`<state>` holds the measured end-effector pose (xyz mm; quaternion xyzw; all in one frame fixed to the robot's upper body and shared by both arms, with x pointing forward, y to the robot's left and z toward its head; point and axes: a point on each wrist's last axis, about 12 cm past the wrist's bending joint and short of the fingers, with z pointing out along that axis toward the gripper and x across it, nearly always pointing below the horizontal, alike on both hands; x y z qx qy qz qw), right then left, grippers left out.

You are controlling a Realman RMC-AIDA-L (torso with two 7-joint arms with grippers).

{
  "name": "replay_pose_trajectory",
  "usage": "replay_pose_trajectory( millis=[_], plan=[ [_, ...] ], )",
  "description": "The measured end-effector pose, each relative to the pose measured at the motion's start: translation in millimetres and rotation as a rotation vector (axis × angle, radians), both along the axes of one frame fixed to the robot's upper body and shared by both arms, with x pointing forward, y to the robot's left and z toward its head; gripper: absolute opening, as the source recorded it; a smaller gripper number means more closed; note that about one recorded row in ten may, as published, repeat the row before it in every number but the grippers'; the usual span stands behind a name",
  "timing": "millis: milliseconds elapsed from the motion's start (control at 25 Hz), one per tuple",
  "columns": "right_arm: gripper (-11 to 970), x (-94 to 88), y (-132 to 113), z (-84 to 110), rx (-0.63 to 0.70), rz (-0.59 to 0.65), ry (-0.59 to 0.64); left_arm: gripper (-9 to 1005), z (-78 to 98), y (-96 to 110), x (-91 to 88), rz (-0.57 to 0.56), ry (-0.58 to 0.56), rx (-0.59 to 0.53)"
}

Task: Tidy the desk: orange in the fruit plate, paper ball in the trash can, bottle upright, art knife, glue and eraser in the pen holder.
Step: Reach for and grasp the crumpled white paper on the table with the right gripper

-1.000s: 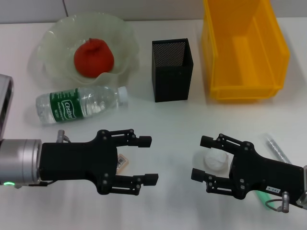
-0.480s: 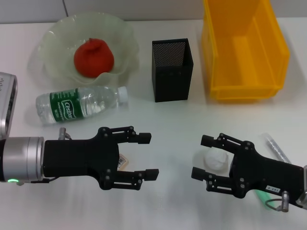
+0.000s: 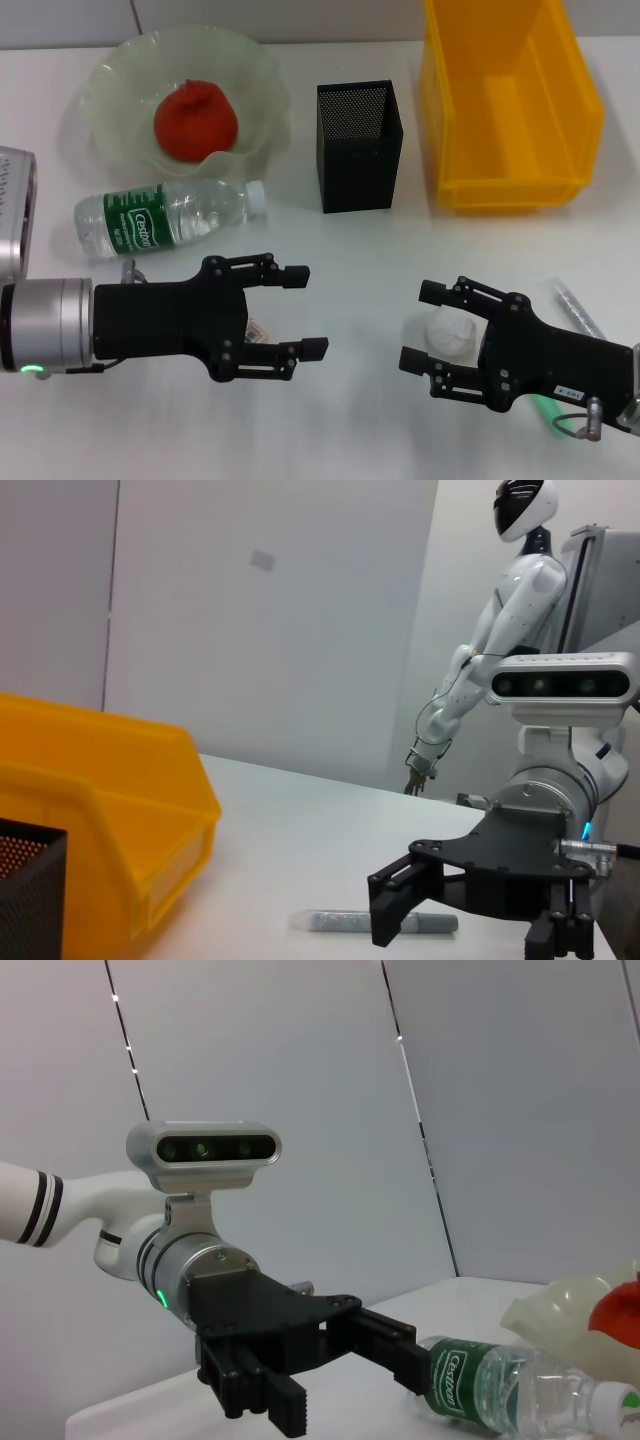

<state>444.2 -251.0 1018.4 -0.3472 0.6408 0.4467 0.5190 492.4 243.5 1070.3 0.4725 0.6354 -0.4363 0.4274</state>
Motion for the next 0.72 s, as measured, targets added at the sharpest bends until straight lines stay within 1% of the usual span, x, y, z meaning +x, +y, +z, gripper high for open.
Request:
replay_pose_trajectory(
  millis=[400, 720],
  plan=[
    [822, -0.1, -0.7, -0.2, 0.004, -0.011, 0.001, 791, 2.0, -1.2, 5.4, 0.011, -0.014, 0.006],
    [822, 3.0, -6.2, 4.8, 0.030, -0.045, -0.019, 790, -0.1, 0.6, 3.5, 0.023, -0.007, 0.007]
  ],
)
